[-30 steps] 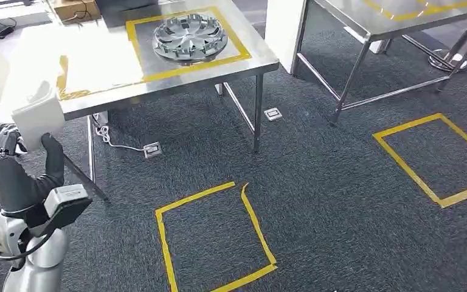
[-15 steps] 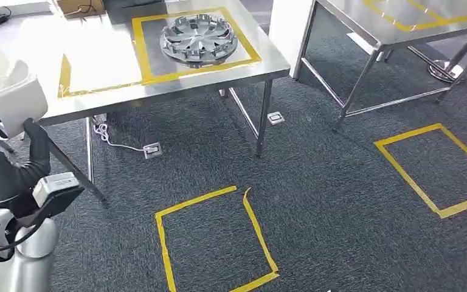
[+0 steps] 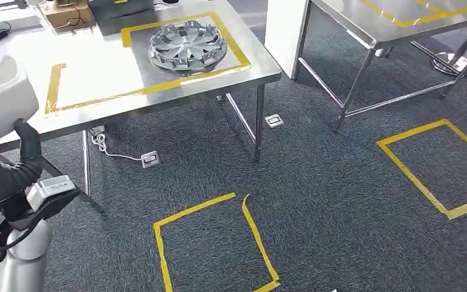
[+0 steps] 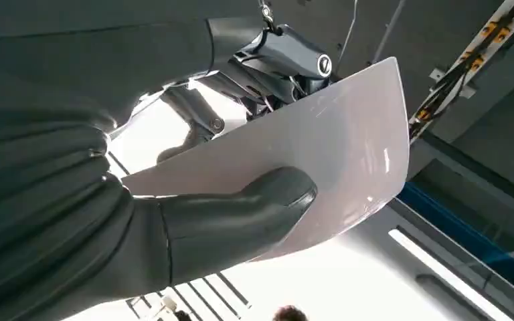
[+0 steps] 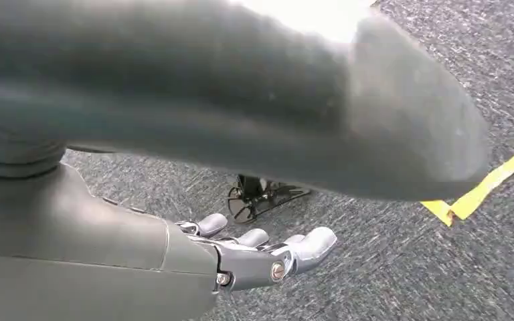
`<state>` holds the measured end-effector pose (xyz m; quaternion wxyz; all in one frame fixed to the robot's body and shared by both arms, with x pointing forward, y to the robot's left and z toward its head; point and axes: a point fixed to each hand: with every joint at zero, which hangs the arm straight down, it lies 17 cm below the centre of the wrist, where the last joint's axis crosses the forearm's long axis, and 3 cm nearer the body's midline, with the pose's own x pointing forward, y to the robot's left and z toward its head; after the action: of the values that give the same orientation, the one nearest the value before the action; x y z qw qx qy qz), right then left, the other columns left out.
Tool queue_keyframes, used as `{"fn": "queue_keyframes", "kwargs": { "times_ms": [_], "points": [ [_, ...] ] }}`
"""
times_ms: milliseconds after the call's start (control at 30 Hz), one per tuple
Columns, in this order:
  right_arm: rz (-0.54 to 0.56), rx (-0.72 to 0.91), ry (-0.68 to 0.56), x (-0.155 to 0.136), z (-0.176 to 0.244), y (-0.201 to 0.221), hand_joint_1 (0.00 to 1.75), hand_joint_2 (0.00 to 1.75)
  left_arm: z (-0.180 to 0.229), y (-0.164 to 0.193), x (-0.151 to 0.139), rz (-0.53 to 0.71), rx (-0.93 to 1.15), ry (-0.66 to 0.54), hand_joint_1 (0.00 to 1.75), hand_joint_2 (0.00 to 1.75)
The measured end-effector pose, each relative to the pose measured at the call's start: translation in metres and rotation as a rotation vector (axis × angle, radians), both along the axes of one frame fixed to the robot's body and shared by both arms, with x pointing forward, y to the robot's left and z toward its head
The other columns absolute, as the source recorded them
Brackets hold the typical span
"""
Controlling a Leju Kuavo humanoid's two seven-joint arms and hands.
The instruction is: Take the parts from the cabinet and place them on the table.
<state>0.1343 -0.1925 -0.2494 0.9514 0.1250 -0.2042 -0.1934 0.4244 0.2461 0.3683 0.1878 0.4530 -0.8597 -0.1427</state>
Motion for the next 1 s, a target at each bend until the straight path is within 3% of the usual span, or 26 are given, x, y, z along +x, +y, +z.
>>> {"fn": "queue_keyframes", "kwargs": {
  "times_ms": [1000],
  "points": [
    [0.026,0.001,-0.036,0.010,0.004,-0.002,0.00,0.00,0.000,-0.004,-0.013,-0.004,-0.017,-0.015,1.75,1.75]
  ]
}}
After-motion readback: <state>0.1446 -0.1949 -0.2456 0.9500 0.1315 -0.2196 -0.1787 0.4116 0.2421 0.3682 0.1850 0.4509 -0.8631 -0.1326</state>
